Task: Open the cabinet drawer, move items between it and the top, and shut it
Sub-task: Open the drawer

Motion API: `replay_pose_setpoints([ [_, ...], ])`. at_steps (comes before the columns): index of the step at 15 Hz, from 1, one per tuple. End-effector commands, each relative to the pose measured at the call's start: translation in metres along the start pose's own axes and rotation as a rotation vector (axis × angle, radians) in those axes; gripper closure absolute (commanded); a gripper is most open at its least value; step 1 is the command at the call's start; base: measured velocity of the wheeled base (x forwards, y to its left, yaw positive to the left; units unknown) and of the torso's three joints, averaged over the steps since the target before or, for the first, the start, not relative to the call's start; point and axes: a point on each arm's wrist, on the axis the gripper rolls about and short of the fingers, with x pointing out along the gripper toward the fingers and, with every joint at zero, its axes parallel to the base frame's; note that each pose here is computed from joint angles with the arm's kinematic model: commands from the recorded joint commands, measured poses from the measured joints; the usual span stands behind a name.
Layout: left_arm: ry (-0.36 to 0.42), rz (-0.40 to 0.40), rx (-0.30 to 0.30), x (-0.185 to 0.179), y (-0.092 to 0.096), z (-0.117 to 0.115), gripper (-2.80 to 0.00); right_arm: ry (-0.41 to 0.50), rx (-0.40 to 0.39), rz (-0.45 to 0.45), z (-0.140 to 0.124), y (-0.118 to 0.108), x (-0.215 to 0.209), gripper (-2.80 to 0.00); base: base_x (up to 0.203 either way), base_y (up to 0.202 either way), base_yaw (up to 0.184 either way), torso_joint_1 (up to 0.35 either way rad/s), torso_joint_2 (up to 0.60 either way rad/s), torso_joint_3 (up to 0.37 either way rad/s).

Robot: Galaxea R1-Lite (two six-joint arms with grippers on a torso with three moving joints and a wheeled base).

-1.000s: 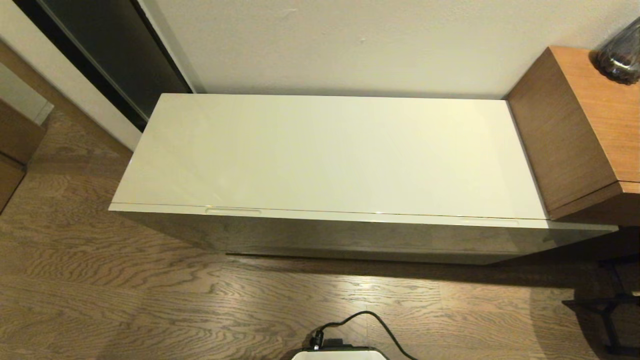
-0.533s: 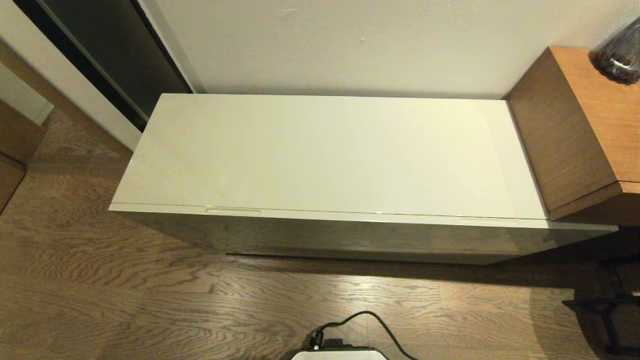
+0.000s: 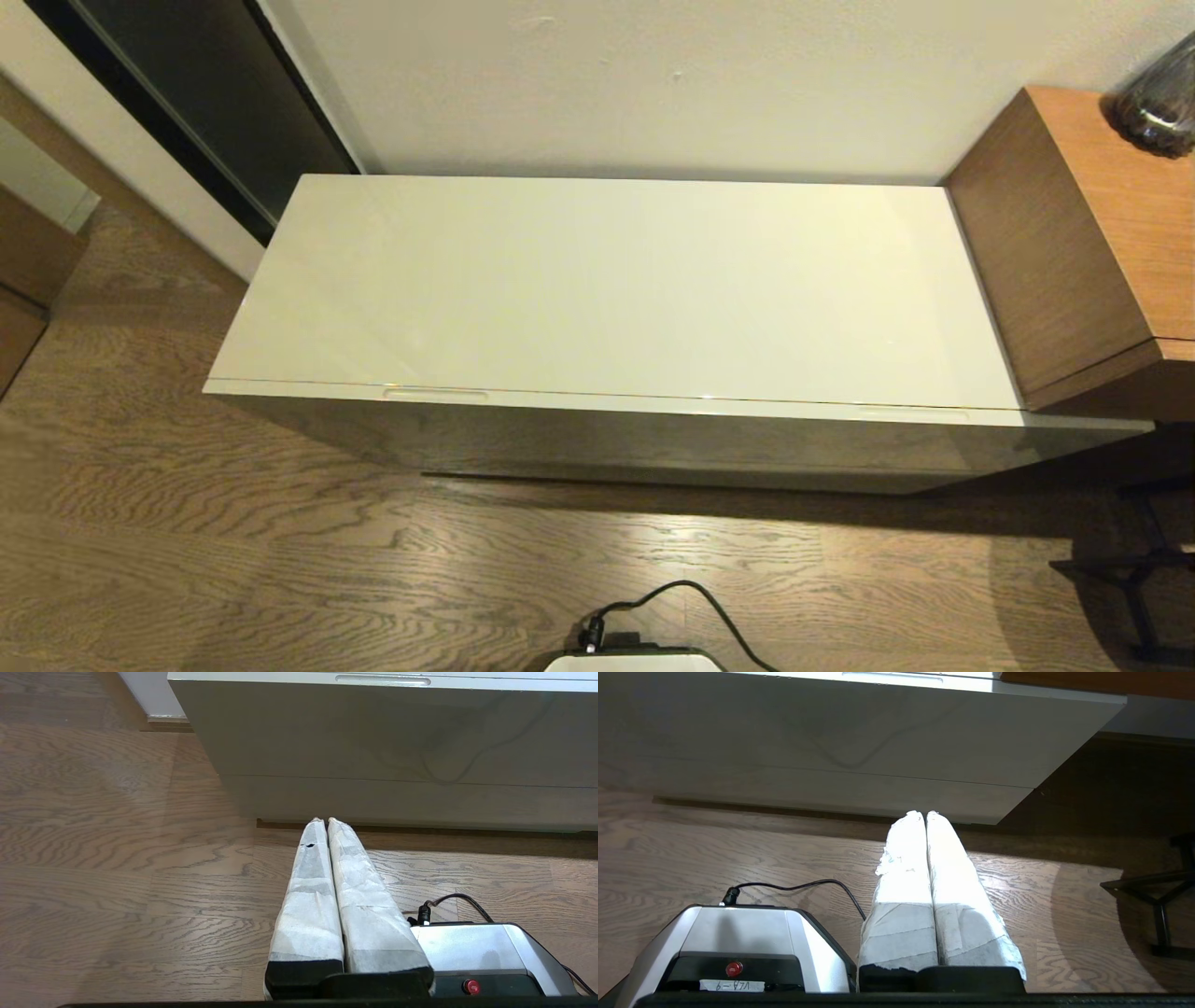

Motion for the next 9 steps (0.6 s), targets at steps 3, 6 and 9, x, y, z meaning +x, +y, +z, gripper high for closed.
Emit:
replay_pose_setpoints([
  [3,0.001,0.000,0.000,0.0001,0.0000,0.0001,0.00,0.006,0.003,-0.001,-0.0006,0.0000,0.0002,0.00,0.000,0.000,0.000,0.000,0.00,0.000],
  [6,0.001,0.000,0.000,0.0001,0.0000,0.0001,0.00,0.002,-0.007,-0.001,0.0001,0.0000,0.0001,0.00,0.000,0.000,0.000,0.000,0.00,0.000],
  [9,0.001,0.000,0.000,0.0001,0.0000,0.0001,0.00,-0.031,-0.009,0.009,0.0093,-0.0003,-0.0027,0.00,0.000,0.000,0.000,0.000,0.00,0.000],
])
